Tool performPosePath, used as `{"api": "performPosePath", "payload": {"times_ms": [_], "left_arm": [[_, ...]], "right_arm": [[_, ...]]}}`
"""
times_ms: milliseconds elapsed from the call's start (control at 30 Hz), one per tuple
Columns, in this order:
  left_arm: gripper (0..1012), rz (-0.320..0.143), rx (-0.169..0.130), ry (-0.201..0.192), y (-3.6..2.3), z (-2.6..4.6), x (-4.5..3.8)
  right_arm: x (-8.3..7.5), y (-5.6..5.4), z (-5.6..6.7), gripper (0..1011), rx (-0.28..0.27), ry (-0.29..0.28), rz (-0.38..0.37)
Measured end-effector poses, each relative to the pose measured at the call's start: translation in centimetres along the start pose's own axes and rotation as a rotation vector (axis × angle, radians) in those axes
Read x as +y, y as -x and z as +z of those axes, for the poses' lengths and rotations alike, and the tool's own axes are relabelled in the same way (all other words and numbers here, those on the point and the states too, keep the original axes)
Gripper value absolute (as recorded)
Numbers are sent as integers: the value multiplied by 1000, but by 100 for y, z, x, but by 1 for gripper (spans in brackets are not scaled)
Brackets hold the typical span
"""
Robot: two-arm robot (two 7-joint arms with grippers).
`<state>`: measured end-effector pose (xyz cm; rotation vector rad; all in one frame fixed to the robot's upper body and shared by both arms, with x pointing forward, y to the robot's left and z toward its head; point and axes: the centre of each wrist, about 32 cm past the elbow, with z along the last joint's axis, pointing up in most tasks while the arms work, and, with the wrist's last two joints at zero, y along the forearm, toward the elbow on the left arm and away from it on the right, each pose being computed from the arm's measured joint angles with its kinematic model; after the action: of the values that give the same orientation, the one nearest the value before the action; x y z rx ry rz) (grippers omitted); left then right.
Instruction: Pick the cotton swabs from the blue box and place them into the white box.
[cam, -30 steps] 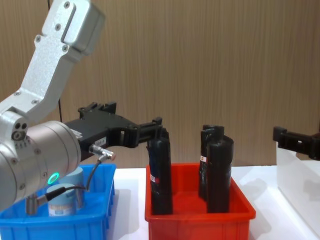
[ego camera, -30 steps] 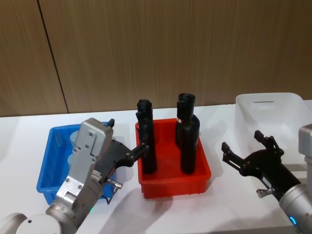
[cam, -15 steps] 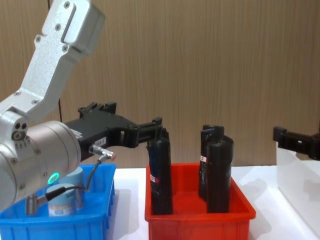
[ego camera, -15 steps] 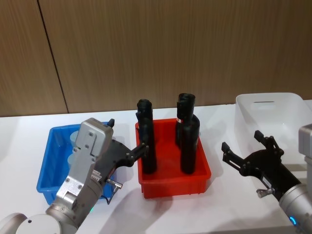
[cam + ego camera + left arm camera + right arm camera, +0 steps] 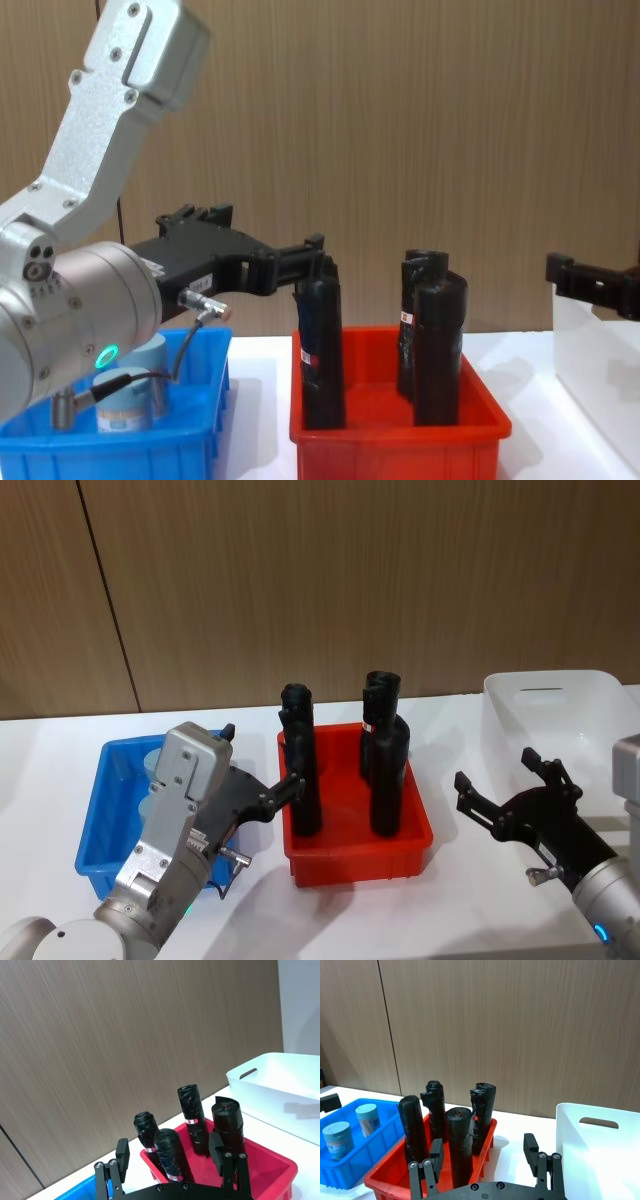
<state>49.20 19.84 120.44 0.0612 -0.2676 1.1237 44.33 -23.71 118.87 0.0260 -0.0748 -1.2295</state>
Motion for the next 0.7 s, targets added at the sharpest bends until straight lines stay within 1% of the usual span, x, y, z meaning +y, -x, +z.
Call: {"api": "performPosePath", "payload": {"times_ms": [467,700], "left_arm": [[1004,0,1,1,-1,1,-2],[1004,-1,10,-4,-32,-17,-23]], "right_arm": [[0,0,0,1002,0,0,0],[0,0,0,1001,0,0,0]]}}
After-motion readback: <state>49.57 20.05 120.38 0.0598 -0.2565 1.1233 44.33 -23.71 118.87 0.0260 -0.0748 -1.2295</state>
